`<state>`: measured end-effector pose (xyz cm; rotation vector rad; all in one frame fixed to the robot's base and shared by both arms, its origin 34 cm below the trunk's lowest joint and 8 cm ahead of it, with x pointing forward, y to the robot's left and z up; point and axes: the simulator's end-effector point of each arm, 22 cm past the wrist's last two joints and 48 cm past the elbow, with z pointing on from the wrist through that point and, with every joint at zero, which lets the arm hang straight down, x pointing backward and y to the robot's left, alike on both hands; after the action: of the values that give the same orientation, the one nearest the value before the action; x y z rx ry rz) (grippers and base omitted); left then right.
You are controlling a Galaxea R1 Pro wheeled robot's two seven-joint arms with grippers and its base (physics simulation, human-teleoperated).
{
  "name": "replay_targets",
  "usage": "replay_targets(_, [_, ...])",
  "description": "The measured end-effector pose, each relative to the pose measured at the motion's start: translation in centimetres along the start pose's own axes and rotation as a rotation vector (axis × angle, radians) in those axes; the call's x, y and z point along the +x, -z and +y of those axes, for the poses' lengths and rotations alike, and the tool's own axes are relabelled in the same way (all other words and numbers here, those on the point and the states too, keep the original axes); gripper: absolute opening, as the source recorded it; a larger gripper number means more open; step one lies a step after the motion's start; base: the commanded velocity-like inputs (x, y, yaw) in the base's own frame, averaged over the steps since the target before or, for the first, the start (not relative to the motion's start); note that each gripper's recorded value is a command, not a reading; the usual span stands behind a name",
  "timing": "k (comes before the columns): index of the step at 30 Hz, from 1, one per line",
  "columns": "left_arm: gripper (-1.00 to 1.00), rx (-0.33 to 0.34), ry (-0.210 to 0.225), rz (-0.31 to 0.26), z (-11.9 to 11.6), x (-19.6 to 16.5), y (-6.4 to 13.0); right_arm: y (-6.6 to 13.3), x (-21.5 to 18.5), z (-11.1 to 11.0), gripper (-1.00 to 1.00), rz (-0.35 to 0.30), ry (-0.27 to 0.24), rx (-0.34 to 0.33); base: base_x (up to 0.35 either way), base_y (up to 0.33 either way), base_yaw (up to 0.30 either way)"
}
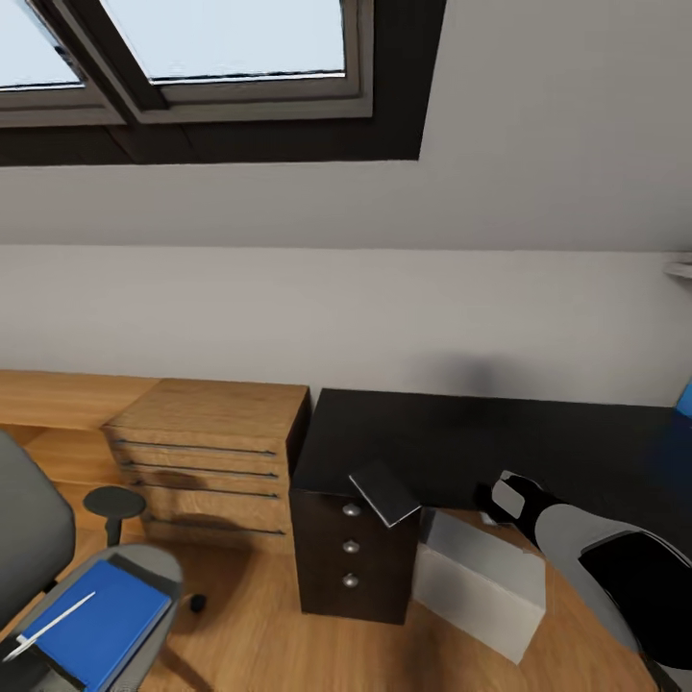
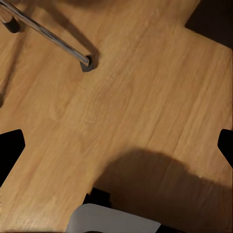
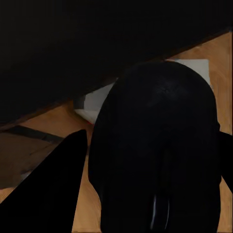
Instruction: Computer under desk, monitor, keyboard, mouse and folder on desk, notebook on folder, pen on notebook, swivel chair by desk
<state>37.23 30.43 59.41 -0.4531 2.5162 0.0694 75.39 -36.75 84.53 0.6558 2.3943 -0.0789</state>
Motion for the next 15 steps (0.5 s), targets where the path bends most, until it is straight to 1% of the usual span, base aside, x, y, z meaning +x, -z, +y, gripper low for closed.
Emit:
replay_targets(6, [1.0, 0.0, 0.001, 0.0, 0.01, 0.02, 0.01, -0.03, 0.02, -0.05, -1.0, 0.001, -0.001, 0.0, -0.282, 0.211, -0.261])
replay_targets(8, [1.0, -0.001, 0.001, 0.001, 0.02, 0.04, 0.01, -0.04, 0.04, -0.04, -1.0, 0.001, -0.001, 0.0, -0.21, 0.17, -0.261])
replay_targets(11, [1.0, -0.001, 0.001, 0.001, 0.03, 0.06, 0.02, -0.03, 0.05, -0.05, -1.0, 0.001, -0.001, 0.0, -0.087, 0.068, -0.261])
replay_targets(15, [1.0, -0.001, 0.001, 0.002, 0.04, 0.09, 0.03, -0.05, 0.03, -0.15, -1.0, 0.001, -0.002, 0.001, -0.025, 0.019, -0.261])
